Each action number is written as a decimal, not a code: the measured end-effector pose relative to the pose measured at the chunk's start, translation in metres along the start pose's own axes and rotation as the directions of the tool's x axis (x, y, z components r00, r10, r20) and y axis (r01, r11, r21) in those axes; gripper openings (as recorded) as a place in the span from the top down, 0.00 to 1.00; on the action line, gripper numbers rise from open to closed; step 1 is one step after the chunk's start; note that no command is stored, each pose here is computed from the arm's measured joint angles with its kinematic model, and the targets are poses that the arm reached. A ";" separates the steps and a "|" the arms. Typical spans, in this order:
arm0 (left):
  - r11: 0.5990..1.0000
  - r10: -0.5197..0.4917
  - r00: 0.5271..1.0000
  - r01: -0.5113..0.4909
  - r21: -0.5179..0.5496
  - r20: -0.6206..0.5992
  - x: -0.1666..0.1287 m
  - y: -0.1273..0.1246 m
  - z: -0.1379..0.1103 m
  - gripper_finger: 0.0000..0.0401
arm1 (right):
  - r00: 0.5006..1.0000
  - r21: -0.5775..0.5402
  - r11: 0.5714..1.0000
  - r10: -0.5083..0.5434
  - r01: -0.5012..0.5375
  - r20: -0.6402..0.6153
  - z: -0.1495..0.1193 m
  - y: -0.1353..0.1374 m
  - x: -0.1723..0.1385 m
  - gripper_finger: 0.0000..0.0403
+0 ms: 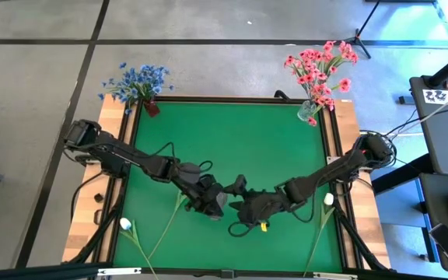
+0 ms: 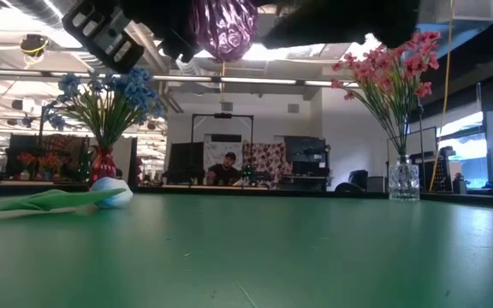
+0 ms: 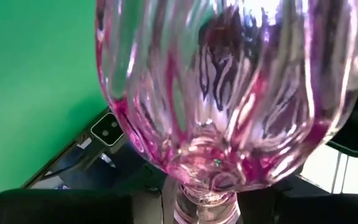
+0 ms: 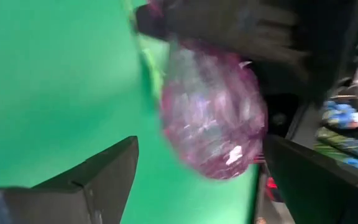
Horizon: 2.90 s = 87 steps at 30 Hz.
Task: Sort flowers into vase by color
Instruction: Adjust the purple vase
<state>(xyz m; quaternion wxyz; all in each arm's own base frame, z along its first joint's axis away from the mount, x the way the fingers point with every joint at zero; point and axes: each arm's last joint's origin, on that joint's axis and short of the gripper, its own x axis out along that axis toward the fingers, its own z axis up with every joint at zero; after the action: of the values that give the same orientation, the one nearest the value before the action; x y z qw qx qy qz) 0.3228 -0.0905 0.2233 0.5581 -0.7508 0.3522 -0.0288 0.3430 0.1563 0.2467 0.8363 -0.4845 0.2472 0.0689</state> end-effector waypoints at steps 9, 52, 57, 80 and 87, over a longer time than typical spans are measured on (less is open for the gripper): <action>1.000 -0.011 1.000 0.011 0.014 -0.002 0.000 -0.001 0.000 0.70 | 0.993 -0.037 0.995 -0.087 0.090 0.081 0.009 -0.001 0.012 0.17; 0.891 -0.103 0.995 0.097 0.443 -0.011 -0.024 -0.022 -0.015 0.49 | 0.987 0.219 0.970 -0.124 0.100 0.100 0.021 -0.005 -0.008 0.31; 0.824 -0.010 0.963 -0.145 0.548 0.269 -0.068 -0.023 -0.023 0.48 | 0.985 0.369 0.929 -0.073 0.010 0.157 0.021 -0.013 -0.021 0.31; 0.520 -0.305 0.625 -0.523 0.675 0.719 -0.202 -0.015 -0.104 0.48 | 0.924 0.909 0.404 -0.297 -0.107 0.241 -0.083 -0.053 0.123 0.30; 0.433 -0.155 0.527 -0.724 0.537 0.835 -0.167 0.030 -0.072 0.48 | 0.935 0.951 0.295 -0.304 -0.091 0.184 -0.111 -0.040 0.151 0.31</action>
<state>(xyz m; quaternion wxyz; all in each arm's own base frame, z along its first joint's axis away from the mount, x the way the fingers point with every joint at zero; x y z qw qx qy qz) 0.1511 -0.0598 0.2835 0.9355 -0.2084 0.1396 0.2488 0.4499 0.0225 0.1597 0.9901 0.1067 0.0626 -0.0668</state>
